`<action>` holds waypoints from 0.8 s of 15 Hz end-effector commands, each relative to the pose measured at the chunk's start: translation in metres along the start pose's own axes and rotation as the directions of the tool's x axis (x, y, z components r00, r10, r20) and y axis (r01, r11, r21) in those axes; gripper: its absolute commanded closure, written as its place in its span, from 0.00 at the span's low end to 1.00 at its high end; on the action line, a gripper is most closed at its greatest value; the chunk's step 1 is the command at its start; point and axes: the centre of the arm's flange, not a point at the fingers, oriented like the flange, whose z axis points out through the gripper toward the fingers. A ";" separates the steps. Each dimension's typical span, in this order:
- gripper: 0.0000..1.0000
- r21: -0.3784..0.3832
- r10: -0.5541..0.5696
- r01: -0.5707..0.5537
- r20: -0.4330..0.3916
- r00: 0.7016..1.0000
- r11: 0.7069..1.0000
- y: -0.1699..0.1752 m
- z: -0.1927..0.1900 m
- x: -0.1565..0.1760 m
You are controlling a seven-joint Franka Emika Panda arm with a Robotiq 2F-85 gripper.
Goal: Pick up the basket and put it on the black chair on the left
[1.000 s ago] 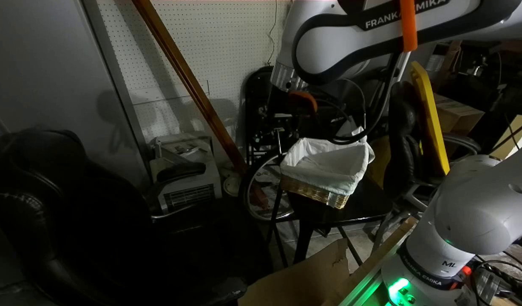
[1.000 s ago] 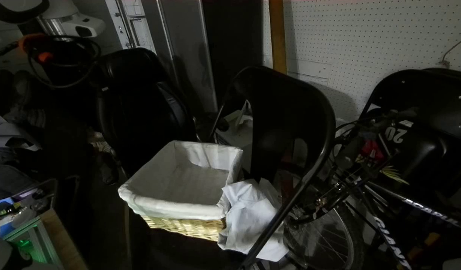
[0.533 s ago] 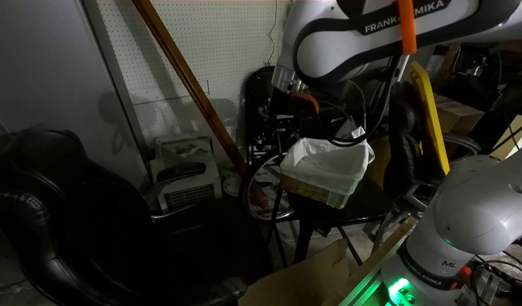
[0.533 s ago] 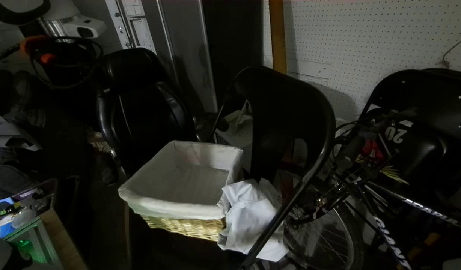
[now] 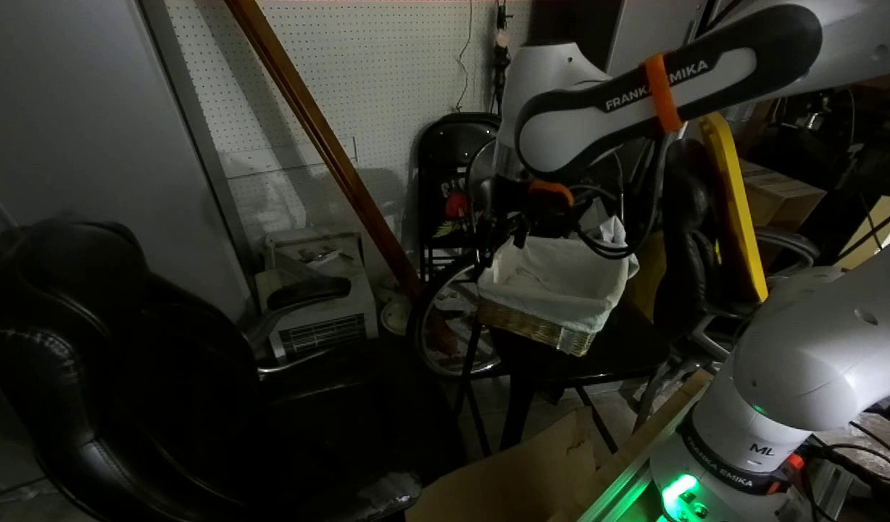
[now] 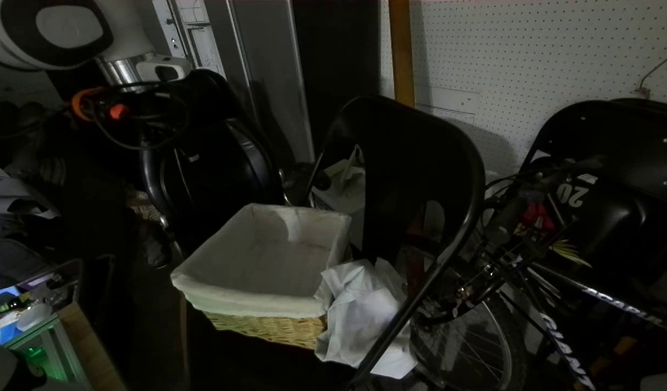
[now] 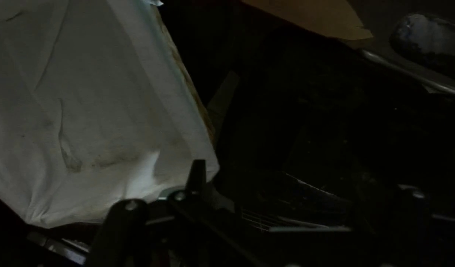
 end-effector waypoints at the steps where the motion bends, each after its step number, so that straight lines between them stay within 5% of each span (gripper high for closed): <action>1: 0.00 -0.049 -0.036 0.036 -0.004 0.999 0.998 0.039 0.038 0.009; 12: 0.00 -0.100 -0.163 0.174 0.108 0.981 0.980 0.070 0.132 0.002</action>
